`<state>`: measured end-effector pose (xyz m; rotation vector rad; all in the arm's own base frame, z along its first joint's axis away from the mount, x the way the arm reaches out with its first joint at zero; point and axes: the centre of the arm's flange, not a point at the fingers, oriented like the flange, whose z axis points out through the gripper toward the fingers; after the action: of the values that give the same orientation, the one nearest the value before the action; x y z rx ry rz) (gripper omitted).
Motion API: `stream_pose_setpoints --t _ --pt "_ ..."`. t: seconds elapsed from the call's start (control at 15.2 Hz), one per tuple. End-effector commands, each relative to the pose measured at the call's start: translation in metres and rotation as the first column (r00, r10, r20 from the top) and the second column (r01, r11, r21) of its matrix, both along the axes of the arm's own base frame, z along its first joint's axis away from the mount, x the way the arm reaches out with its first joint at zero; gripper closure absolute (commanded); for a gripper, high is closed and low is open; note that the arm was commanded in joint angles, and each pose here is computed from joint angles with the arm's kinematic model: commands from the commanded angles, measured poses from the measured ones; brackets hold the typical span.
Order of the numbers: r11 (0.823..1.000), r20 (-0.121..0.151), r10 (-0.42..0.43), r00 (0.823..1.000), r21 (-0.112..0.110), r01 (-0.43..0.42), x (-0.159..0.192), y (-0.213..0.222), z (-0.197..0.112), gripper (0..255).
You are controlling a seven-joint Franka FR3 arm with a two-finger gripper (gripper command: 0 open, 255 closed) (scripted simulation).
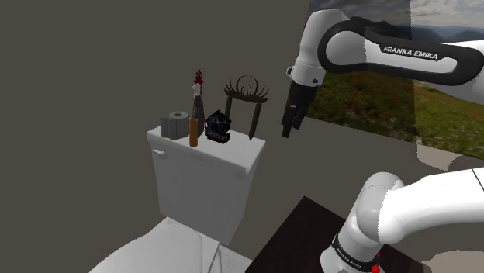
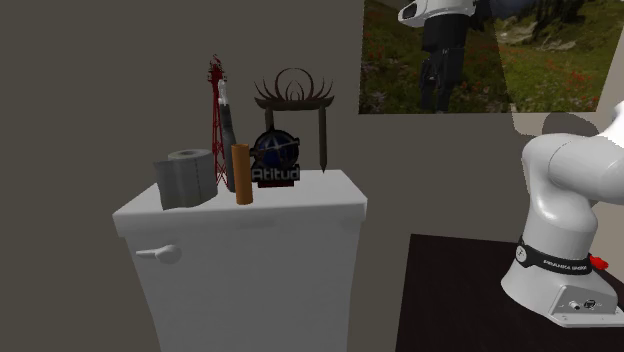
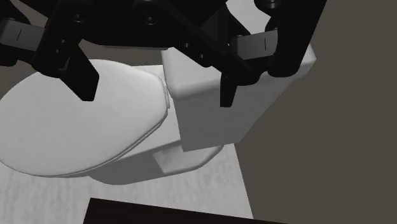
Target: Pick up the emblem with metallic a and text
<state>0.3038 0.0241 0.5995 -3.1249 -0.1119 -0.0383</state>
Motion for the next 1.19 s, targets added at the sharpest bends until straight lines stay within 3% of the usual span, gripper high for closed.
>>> stream_pose_setpoints --t 0.0,1.12 --pt "1.000 0.000 0.000 1.000 0.000 0.000 0.000 0.000 0.000 0" --pt "0.988 0.005 0.152 0.988 -0.014 -0.152 0.223 -0.007 -0.014 0"
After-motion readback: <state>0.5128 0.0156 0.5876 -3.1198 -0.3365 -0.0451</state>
